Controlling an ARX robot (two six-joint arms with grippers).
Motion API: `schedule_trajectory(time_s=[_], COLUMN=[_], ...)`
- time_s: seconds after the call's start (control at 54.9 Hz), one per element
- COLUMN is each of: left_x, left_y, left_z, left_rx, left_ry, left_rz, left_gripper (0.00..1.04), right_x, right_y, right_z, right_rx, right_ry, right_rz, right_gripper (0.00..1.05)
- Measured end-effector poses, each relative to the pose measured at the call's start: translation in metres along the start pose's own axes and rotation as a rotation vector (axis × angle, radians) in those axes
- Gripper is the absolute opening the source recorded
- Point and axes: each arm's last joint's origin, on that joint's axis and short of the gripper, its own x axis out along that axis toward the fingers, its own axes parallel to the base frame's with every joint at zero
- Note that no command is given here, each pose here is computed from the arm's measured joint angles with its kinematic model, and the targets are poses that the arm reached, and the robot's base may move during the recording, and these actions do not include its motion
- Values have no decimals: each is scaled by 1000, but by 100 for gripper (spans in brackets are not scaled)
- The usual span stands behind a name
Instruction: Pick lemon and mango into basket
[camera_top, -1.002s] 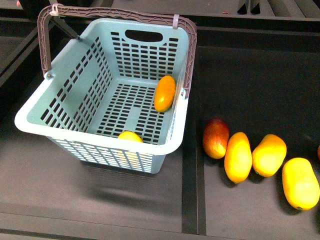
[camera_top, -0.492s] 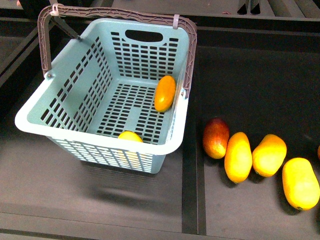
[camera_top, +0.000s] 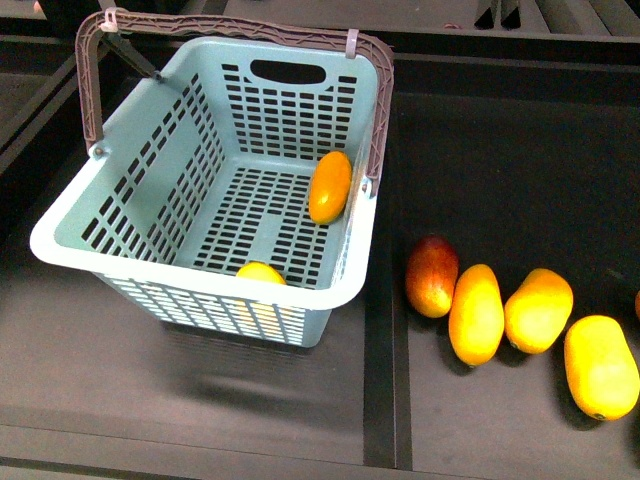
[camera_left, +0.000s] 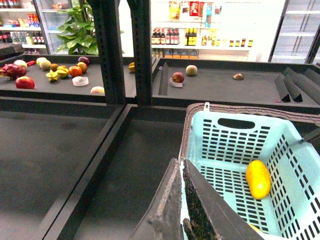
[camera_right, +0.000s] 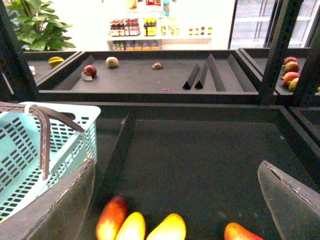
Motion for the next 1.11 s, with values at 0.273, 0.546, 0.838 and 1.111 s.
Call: schedule_trajectory(time_s=[0.273,0.546,0.838,1.111], left_x=[0,0,0,0], left_y=[0,0,0,0], left_z=[0,0,0,0], left_rx=[0,0,0,2], left_ry=[0,0,0,0], left_rz=[0,0,0,0], left_gripper=[3,41,94,98], right_x=[0,0,0,0], right_y=[0,0,0,0], right_z=[0,0,0,0], right_rx=[0,0,0,0], right_ry=[0,0,0,0], right_rz=[0,0,0,0], right_gripper=[96,96,96,96])
